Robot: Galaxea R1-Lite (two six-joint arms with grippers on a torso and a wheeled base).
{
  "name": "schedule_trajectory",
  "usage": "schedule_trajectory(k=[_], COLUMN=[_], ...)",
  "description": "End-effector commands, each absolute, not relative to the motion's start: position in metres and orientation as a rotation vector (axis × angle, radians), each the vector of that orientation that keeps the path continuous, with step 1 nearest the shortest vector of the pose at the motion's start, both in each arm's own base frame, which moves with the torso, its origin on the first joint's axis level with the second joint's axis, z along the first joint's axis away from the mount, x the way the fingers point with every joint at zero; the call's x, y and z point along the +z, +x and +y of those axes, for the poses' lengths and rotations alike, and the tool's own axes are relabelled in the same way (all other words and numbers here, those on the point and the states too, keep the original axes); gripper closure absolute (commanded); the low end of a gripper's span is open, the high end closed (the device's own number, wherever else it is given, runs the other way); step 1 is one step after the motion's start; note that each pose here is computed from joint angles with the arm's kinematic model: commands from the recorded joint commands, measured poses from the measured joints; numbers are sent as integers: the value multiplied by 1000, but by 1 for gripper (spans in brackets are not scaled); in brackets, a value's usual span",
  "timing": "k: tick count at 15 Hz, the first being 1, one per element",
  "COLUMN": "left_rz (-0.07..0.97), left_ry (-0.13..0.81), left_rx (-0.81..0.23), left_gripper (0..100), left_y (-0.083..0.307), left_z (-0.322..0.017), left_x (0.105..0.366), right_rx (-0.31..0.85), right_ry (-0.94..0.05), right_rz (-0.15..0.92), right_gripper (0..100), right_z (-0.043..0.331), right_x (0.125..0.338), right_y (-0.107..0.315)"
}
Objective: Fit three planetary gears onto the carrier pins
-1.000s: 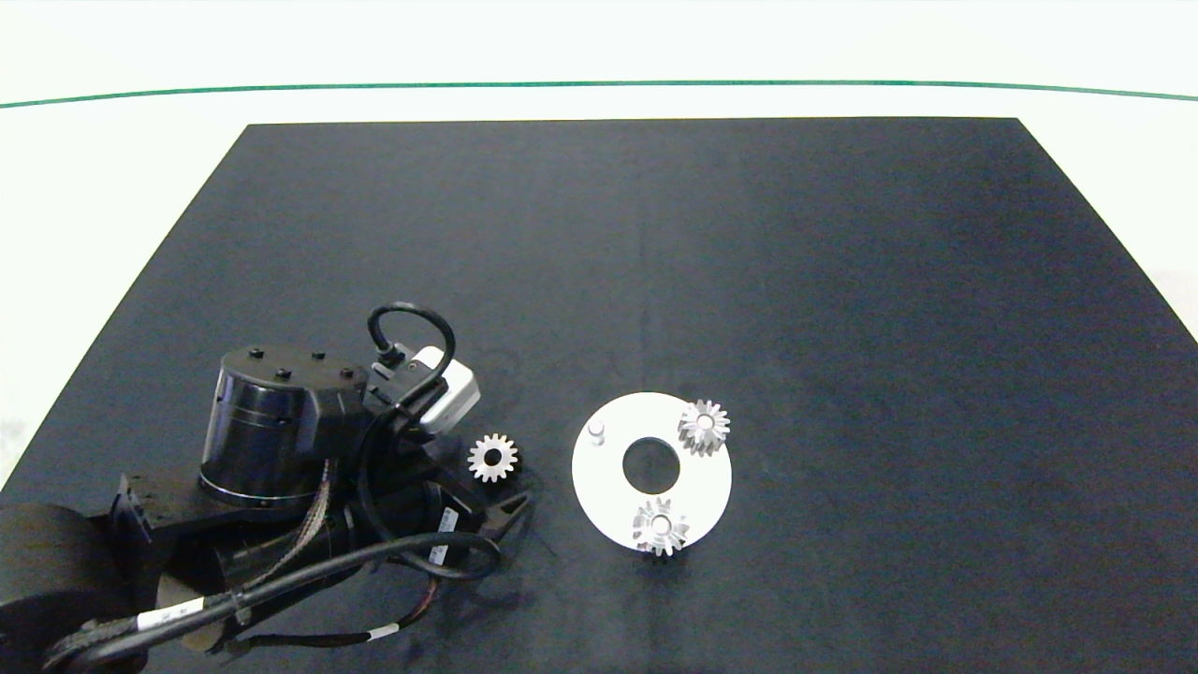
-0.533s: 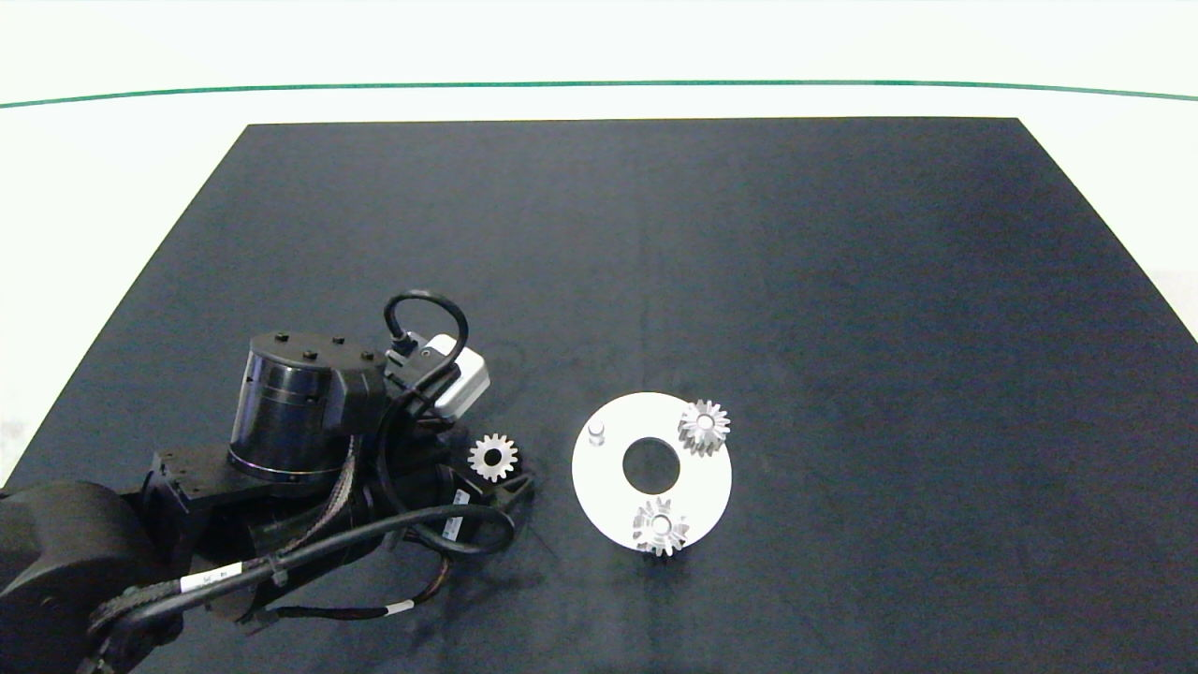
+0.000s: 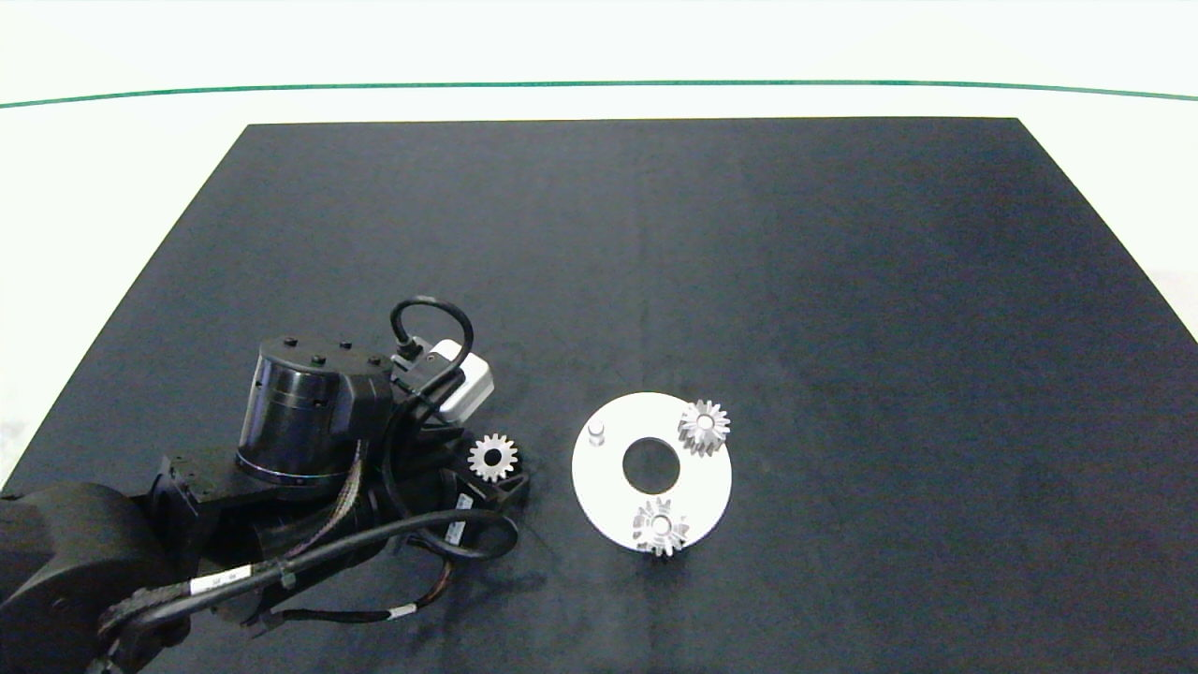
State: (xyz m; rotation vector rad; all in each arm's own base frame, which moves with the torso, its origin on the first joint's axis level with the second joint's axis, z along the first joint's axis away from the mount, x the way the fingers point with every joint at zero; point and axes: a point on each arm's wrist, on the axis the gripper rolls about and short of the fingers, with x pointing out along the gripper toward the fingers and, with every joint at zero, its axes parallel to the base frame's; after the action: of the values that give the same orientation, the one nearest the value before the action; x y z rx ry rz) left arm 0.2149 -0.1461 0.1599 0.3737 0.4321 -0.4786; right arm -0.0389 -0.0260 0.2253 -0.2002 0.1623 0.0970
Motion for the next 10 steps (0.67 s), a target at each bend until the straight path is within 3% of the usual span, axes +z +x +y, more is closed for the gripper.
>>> schedule_trajectory(k=[1, 10], left_rz=[430, 421], left_ry=[376, 372], left_rx=[-475, -478], left_gripper=[33, 51], left_y=[215, 216], left_z=[-145, -147], left_x=[160, 159], right_rx=[96, 98], right_ry=[-204, -206], right_rz=[169, 175], right_gripper=[0, 0], right_z=[-26, -25], right_x=[225, 225], right_y=[-38, -37])
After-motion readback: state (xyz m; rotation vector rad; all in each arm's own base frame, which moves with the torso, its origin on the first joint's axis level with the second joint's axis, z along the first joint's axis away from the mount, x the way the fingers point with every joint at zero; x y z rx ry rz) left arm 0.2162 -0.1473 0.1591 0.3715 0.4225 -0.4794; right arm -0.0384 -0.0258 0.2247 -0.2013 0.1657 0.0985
